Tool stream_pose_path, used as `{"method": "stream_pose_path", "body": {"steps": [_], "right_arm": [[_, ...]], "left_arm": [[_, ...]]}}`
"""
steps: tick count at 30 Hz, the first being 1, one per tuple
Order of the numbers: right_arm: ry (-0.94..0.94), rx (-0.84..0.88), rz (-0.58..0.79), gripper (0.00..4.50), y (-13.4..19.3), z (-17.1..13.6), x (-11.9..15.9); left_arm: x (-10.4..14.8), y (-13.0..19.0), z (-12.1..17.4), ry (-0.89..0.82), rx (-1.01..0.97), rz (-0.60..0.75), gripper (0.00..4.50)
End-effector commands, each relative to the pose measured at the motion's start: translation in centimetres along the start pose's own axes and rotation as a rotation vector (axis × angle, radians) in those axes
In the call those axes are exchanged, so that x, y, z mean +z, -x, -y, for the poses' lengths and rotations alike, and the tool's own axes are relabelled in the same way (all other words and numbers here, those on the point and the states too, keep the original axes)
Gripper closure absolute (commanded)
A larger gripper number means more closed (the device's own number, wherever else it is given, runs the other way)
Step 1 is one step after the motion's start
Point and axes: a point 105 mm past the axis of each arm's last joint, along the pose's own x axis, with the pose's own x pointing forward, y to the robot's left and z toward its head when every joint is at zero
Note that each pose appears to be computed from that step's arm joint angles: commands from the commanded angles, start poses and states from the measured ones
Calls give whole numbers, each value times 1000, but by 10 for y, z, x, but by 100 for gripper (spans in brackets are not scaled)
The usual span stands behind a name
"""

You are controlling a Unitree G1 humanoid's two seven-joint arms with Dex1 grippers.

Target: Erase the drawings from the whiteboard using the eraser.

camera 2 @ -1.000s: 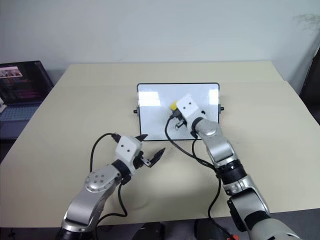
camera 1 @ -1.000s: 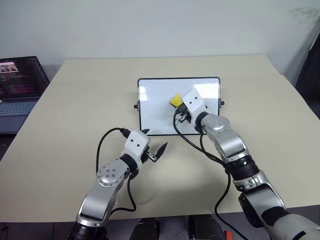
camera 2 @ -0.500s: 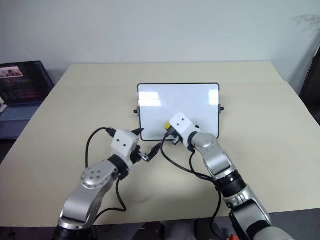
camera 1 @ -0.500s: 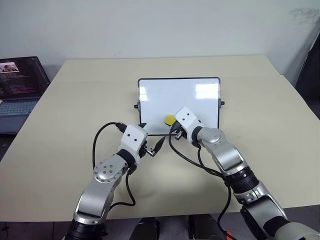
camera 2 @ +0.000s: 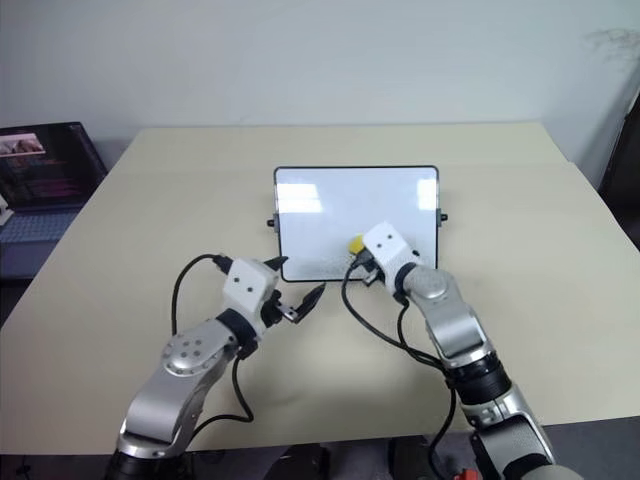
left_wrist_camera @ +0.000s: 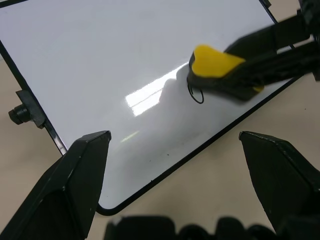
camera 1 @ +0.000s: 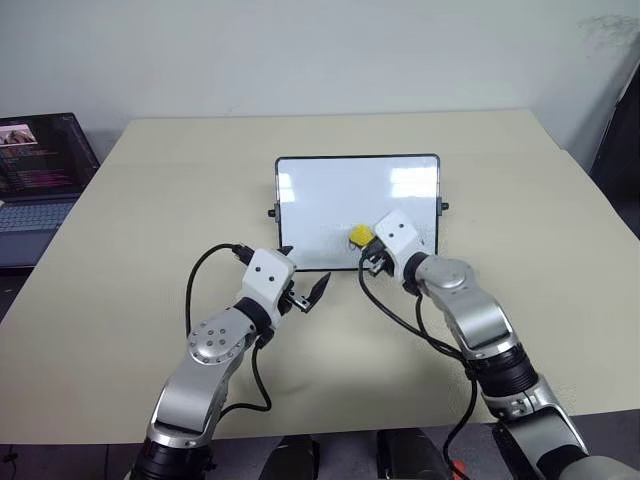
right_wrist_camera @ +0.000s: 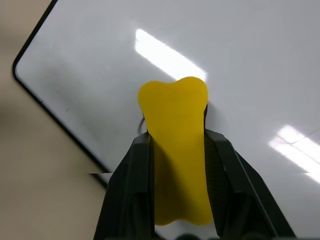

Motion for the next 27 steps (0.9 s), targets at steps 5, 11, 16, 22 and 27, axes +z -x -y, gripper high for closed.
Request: {"method": "stream_pose_path", "body": {"steps": [5,11,16,22,27], "right_arm": [[53,-31,5,345,-11,9,3],[92,37,-70,345,-14,-5,-17],[96,75,-93,345,-10,-15,-24],[113,125,-117,345,-6,-25,-31],[121,140,-126,345,-4,-26,-33]], "left_arm": [[21,-4,-1,-28,-7,66,0],[22,-2,-4,-31,4,66,0],[22,1,-4,-28,16,64,0],[22,1,-4,-27,21,64,0],[23,0,-4,-28,21,67,0]]}}
